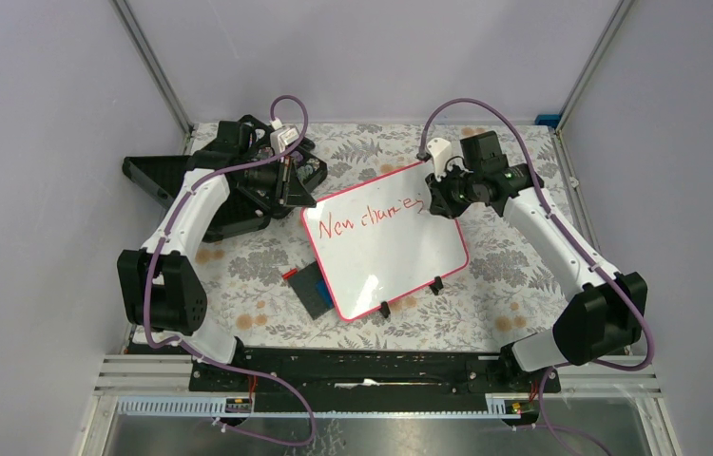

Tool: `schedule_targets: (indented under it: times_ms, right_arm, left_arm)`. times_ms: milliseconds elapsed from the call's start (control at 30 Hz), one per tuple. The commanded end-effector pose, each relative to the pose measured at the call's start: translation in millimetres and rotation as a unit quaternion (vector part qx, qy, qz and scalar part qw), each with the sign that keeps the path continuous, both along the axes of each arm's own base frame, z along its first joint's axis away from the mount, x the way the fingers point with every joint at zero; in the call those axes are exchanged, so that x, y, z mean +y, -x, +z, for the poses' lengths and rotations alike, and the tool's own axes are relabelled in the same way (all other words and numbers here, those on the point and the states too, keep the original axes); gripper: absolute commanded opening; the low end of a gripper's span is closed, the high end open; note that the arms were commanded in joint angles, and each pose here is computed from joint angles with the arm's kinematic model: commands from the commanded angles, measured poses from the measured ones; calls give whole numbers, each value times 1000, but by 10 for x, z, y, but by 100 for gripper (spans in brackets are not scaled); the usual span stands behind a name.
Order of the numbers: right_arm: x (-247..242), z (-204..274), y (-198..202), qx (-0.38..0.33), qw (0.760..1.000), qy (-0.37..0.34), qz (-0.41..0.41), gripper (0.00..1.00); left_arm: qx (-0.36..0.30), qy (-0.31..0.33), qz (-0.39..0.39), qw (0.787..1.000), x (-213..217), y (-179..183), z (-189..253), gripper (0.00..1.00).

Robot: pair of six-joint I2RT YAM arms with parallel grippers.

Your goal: Write a sentence on the whiteboard

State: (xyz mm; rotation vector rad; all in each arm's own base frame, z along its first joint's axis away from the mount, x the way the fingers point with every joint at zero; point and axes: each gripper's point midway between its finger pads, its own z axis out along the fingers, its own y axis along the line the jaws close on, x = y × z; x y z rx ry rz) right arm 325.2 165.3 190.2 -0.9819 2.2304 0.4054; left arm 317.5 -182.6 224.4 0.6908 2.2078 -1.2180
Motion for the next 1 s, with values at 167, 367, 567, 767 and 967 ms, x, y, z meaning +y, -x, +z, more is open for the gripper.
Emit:
schedule_targets:
  times_ms: [167,367,567,767,967]
  right_arm:
    - [267,308,230,7,996,-67,59,0]
    - [559,769,685,37,976,-146,156,0]
    - [760,655,967,51,968,-159,188,0]
    - [981,432,1023,50,969,-171,174,0]
    - [1188,323,1070,53,965,-189,176,0]
  left_arm:
    - [1,-18,-13,1000,-80,15,-96,0]
    - [-7,-18,-15,1000,-71,50,-77,5]
    - [-12,-20,-16,1000,-57,105,-67,25]
    - [-14,-31,-16,999,-24,152,-141,29]
    - [3,-38,-27,999,-5,223,-267,29]
